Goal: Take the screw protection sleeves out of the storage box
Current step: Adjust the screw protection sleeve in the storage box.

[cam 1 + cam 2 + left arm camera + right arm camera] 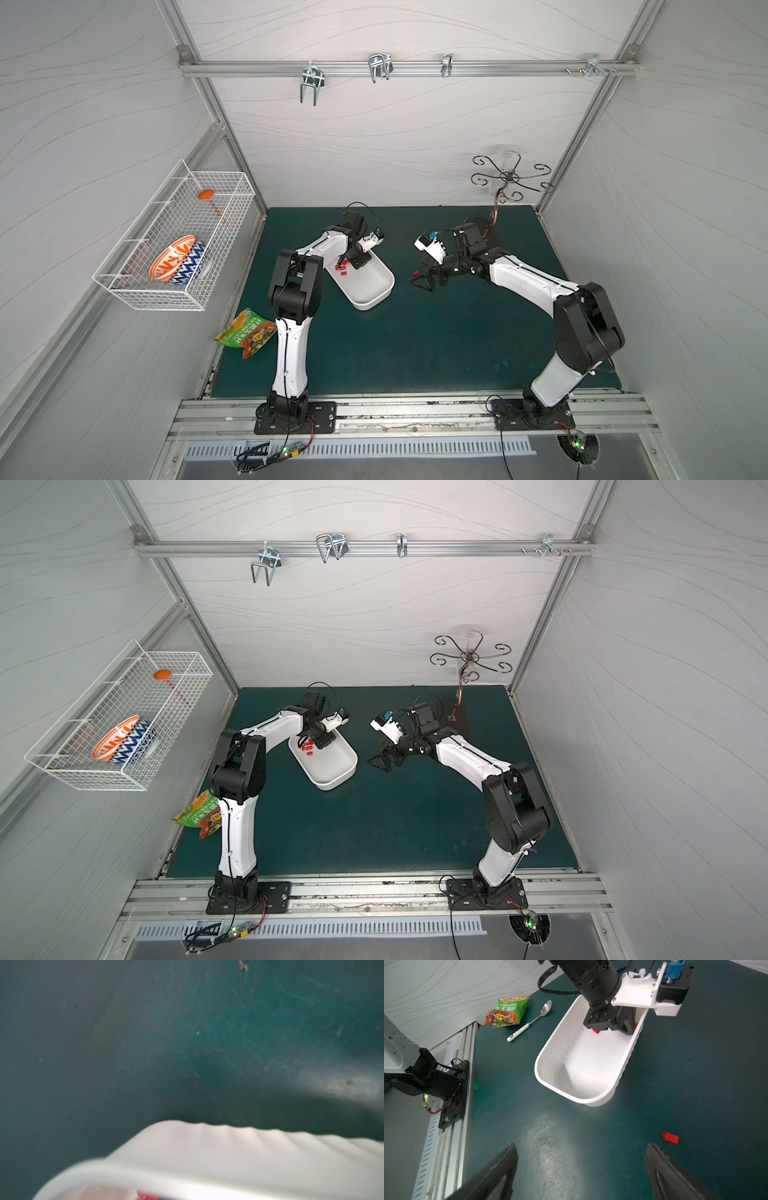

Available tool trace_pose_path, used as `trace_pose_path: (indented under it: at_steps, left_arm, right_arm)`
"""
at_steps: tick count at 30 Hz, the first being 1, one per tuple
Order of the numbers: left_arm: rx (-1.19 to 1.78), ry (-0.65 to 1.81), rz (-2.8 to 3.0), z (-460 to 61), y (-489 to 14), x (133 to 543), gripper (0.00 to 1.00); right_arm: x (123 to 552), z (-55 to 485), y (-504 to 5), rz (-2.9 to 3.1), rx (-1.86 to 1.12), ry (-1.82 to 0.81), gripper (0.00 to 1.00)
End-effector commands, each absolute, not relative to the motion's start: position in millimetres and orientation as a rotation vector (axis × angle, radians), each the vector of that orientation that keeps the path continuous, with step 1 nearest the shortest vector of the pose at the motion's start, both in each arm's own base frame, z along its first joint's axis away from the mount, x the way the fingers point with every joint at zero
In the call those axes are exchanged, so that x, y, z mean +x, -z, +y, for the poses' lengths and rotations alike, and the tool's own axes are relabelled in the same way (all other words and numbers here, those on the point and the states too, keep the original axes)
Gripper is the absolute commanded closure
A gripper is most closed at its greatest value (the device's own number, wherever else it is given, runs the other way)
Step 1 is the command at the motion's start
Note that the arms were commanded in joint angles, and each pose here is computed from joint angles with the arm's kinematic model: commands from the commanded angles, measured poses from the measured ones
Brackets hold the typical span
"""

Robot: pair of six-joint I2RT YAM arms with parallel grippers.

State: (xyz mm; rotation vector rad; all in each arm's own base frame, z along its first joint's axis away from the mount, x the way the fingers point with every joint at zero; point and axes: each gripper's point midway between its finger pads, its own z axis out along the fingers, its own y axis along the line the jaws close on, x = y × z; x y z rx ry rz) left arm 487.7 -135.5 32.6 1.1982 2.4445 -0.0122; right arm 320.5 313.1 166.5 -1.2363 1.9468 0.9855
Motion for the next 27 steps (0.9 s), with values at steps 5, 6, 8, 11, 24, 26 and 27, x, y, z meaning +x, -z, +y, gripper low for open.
trace_pose_path:
  at_steps: [5, 6, 8, 11, 24, 26, 27]
  left_arm:
    - [1.108, 0.108, 2.420, -137.7, -70.2, 473.5, 1.00]
    - [1.101, 0.122, 2.422, -138.0, -72.8, 470.5, 1.00]
    - [1.085, 0.162, 2.430, -139.5, -74.9, 465.3, 1.00]
    - [1.093, 0.217, 2.487, -140.9, -67.9, 455.7, 1.00]
    - [1.163, 0.025, 2.627, -117.1, -22.5, 451.9, 0.87]
    - [1.166, 0.024, 2.630, -116.5, -21.1, 451.6, 0.80]
    - [1.167, 0.030, 2.633, -117.0, -22.0, 450.7, 0.77]
  right_arm:
    - [320.0, 308.4, -178.0, 1.920, -1.244, -0.982, 0.01]
    - [320.0, 308.5, -178.5, 1.918, -1.244, -0.984, 0.01]
    - [319.4, 308.8, -177.8, 1.920, -1.245, -0.990, 0.01]
    - [318.8, 309.1, -177.3, 1.922, -1.245, -0.997, 0.01]
    - [319.5, 309.0, -173.4, 1.932, -1.248, -0.994, 0.01]
    - [319.9, 309.2, -172.8, 1.933, -1.248, -0.994, 0.01]
    - [319.8, 309.2, -171.9, 1.936, -1.248, -0.995, 0.01]
